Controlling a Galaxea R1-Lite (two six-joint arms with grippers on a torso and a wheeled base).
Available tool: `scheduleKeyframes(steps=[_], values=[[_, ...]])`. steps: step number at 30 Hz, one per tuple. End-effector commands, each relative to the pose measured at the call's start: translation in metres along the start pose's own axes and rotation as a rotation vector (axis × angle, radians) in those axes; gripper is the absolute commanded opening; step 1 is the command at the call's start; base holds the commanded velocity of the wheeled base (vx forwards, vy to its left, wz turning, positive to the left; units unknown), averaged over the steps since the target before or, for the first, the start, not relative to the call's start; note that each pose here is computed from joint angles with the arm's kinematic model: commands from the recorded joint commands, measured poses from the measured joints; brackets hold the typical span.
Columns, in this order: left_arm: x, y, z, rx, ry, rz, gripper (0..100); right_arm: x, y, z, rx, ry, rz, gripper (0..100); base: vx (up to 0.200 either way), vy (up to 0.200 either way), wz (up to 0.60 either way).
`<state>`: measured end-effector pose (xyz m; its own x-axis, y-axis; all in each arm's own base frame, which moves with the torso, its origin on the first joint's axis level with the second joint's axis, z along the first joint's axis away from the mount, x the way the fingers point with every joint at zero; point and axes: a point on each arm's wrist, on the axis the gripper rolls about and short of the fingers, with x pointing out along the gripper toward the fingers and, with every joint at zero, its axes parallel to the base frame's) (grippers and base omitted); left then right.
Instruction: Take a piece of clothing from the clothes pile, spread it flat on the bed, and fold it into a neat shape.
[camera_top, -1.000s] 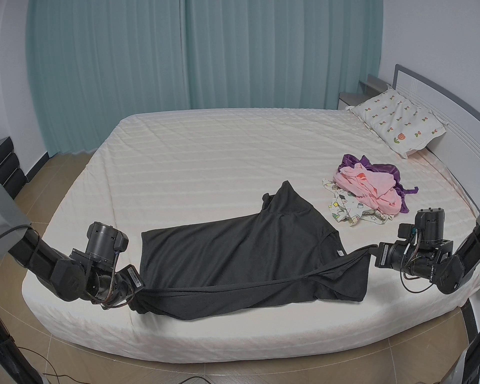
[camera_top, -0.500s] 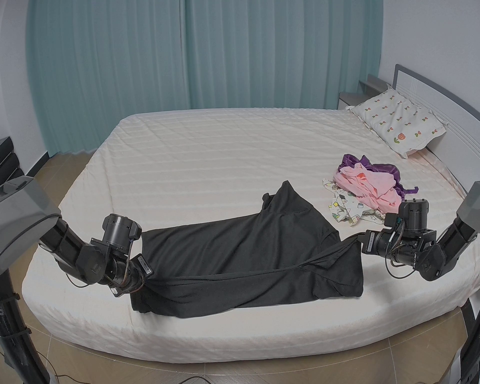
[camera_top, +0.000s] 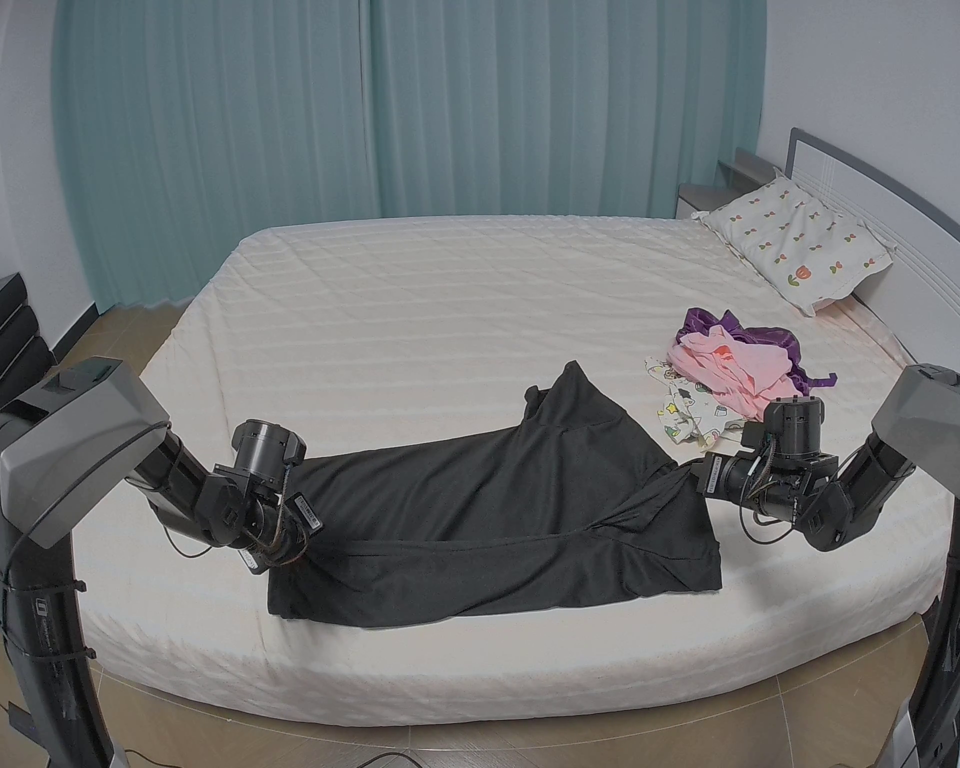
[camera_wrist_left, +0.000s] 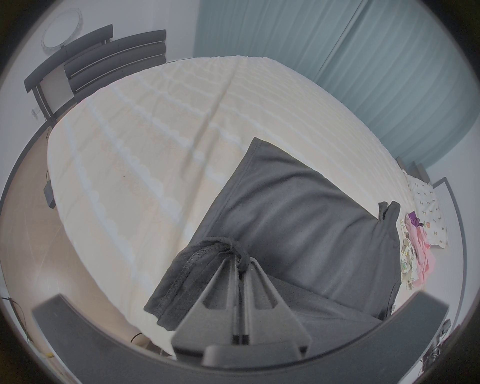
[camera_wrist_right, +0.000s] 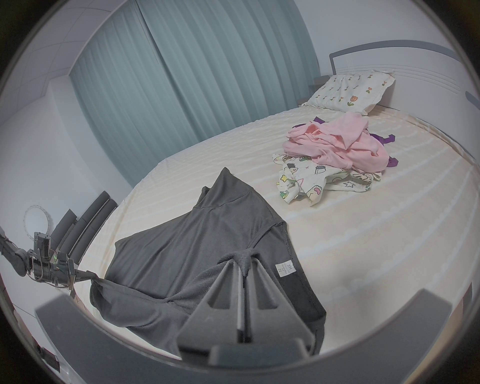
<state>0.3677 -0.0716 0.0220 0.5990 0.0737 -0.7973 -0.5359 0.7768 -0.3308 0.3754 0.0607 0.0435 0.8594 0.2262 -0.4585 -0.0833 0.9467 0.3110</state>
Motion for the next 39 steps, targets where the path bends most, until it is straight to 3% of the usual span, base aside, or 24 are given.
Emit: scheduleKeyframes(steps=[1, 19, 36, 37, 39], values=[[0.018, -0.004, 0.002, -0.004, -0.002, 0.008, 0, 0.013, -0.001, -0.006, 0.009, 0.013, -0.001, 0, 0.000, 0.000, 0.00], [0.026, -0.012, 0.009, -0.020, -0.033, 0.001, 0, 0.009, -0.009, 0.013, 0.076, -0.071, -0.052, 0, 0.000, 0.000, 0.00], [0.025, -0.013, 0.008, -0.019, -0.003, -0.031, 0, 0.003, -0.028, 0.005, 0.098, -0.040, -0.091, 0, 0.000, 0.000, 0.00], [0.026, -0.013, 0.008, -0.019, 0.001, -0.036, 100, 0.004, -0.027, 0.004, 0.098, -0.036, -0.089, 0, 0.000, 0.000, 0.00], [0.026, -0.014, 0.009, -0.021, 0.004, -0.044, 100, 0.007, -0.026, 0.000, 0.097, -0.024, -0.078, 0, 0.000, 0.000, 0.00]])
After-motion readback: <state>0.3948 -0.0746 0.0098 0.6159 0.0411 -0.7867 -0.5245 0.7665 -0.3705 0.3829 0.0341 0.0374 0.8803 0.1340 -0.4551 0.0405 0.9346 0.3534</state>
